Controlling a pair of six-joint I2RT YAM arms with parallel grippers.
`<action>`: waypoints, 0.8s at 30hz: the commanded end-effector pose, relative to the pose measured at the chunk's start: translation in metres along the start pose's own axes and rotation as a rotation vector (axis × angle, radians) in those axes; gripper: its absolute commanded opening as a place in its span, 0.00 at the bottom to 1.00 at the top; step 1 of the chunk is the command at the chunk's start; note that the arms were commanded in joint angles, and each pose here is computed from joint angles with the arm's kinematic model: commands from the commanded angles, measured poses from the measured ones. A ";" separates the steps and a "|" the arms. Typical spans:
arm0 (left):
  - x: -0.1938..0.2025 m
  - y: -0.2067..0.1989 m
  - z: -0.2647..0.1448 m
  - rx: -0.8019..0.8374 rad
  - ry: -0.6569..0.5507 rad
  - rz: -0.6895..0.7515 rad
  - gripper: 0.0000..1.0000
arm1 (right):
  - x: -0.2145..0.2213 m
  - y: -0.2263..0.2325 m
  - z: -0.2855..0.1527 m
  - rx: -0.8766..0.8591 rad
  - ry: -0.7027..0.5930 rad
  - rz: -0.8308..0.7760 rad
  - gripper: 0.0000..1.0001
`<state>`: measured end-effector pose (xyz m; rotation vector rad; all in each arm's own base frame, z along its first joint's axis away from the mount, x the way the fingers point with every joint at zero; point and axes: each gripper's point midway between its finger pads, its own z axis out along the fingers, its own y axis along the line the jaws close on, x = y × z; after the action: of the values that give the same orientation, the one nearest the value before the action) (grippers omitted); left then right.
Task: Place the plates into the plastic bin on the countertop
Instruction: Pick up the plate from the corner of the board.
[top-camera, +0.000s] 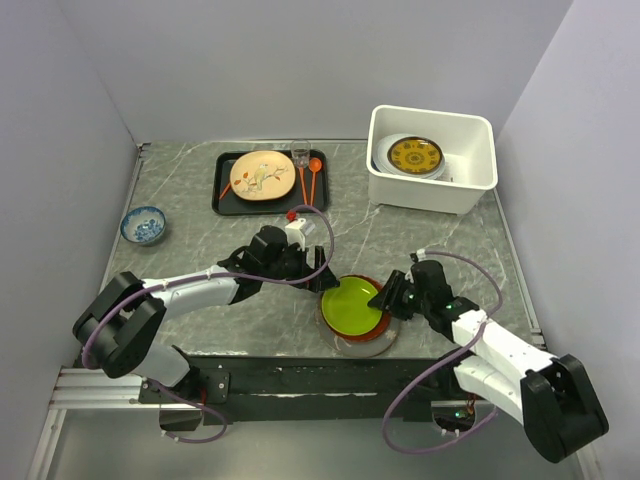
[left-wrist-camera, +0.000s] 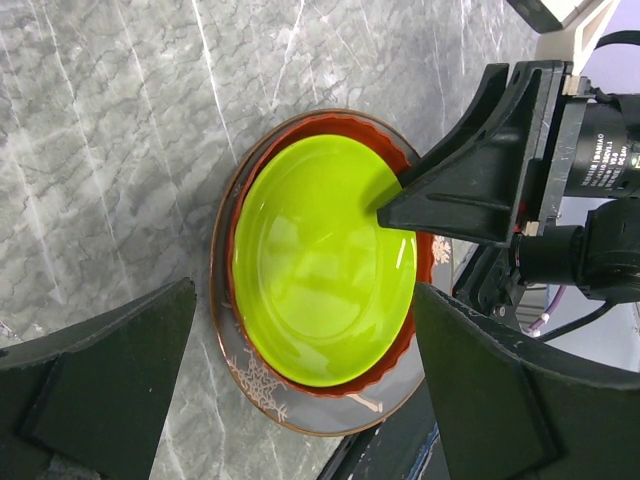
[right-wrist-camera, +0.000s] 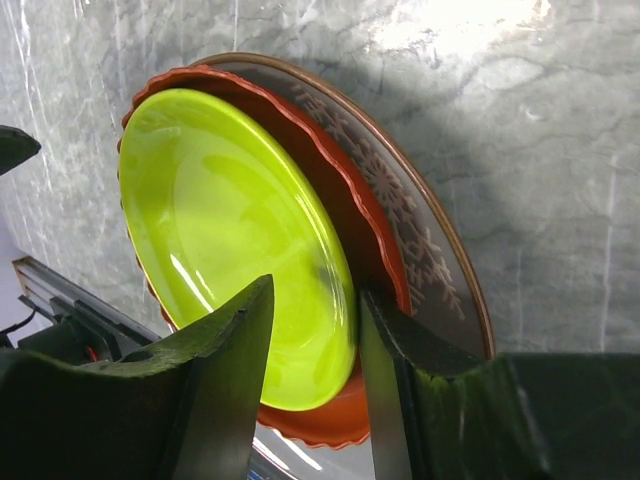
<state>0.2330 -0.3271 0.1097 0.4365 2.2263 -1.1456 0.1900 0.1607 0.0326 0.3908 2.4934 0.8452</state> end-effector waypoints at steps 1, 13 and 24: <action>-0.018 -0.015 -0.005 0.030 -0.056 0.033 0.95 | 0.006 -0.011 0.006 0.036 0.021 -0.007 0.45; -0.021 -0.013 -0.004 0.021 -0.065 0.043 0.97 | -0.003 0.002 -0.003 -0.013 -0.030 -0.017 0.00; -0.032 -0.003 -0.007 -0.050 -0.124 0.019 0.99 | -0.019 0.020 -0.015 -0.053 -0.088 -0.050 0.00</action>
<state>0.2432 -0.3226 0.1110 0.3903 2.2113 -1.0858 0.1878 0.1567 0.0416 0.3751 2.4467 0.8421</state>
